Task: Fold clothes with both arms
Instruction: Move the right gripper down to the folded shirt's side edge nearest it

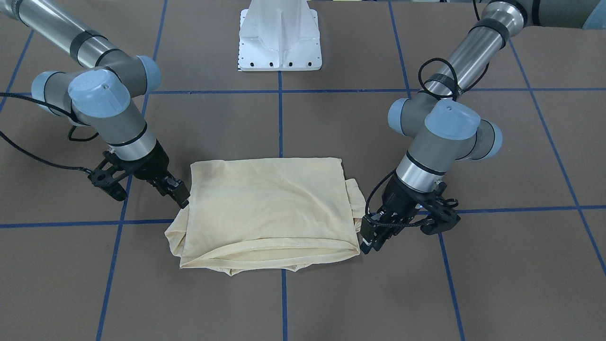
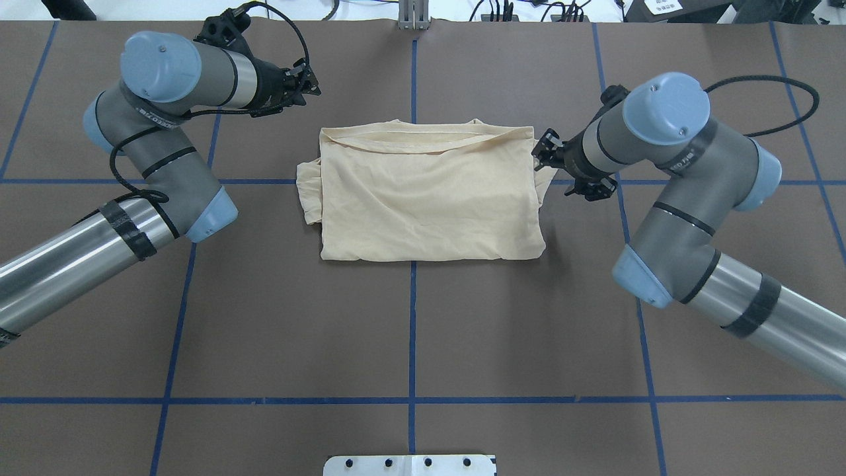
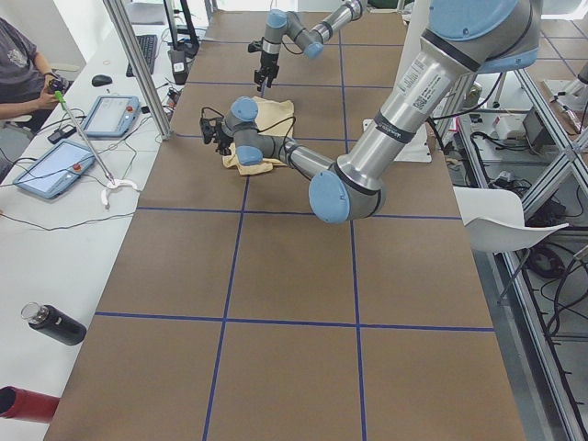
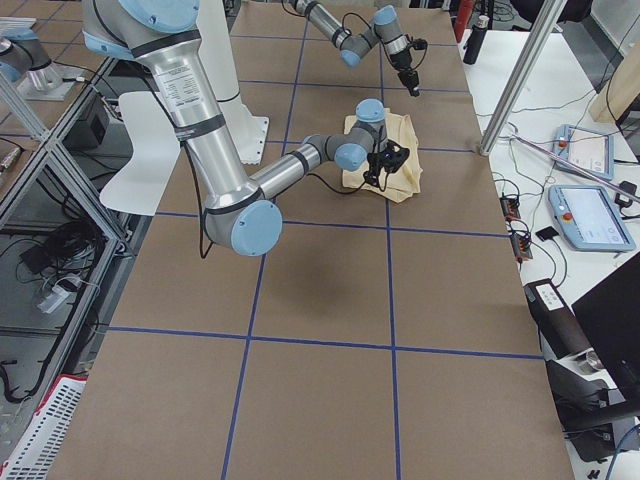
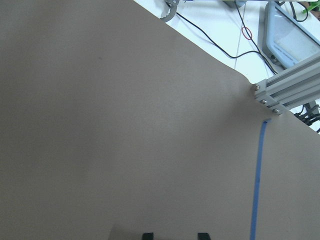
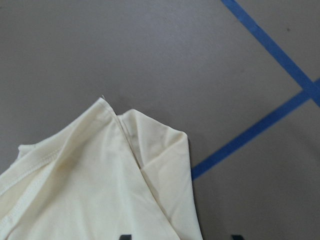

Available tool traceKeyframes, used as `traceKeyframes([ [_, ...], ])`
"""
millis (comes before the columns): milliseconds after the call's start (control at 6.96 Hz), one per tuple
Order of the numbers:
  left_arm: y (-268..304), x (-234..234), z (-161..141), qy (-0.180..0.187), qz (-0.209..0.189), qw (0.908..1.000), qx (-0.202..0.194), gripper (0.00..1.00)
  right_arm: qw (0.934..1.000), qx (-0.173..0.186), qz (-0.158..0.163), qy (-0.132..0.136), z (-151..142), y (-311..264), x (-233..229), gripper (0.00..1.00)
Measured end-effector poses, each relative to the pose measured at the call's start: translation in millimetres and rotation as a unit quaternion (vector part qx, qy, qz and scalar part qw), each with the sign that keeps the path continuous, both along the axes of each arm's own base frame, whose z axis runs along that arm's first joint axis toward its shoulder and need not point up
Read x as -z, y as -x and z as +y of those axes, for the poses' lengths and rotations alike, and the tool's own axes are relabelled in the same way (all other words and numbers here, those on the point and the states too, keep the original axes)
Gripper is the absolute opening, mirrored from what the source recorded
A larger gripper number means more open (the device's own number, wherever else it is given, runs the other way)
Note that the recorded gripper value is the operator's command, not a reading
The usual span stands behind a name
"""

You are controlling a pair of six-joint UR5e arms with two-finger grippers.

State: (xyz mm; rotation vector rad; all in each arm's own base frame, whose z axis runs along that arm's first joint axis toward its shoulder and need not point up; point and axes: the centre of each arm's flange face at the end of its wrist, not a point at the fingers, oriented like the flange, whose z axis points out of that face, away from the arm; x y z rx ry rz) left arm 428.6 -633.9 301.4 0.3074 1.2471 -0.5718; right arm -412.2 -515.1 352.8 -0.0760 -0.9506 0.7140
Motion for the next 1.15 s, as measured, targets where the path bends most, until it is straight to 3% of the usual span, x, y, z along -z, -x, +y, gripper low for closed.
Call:
traceKeyframes([
  [287, 10, -6, 2, -0.002, -0.001, 1.0000, 0.004, 0.41, 1.0000, 0.001, -0.005, 0.009, 52, 17, -4, 0.77],
  [431, 11, -9, 2, -0.006, -0.005, 1.0000, 0.003, 0.41, 1.0000, 0.000, 0.002, 0.000, 71, 37, -3, 0.77],
  [718, 12, -13, 3, -0.011, -0.011, 0.9999, 0.002, 0.41, 1.0000, 0.000, 0.009, -0.005, 85, 50, -7, 0.73],
  [862, 11, -15, 3, -0.011, -0.013, 0.9998, 0.001, 0.41, 0.9999, 0.001, 0.011, -0.005, 88, 54, -9, 0.54],
  [1006, 11, -16, 3, -0.011, -0.014, 0.9998, 0.001, 0.41, 0.9999, 0.001, 0.012, -0.004, 88, 56, -9, 0.02],
  [1149, 11, -19, 3, -0.010, -0.016, 0.9998, 0.001, 0.41, 0.9999, -0.002, 0.011, 0.000, 88, 58, -8, 0.00],
])
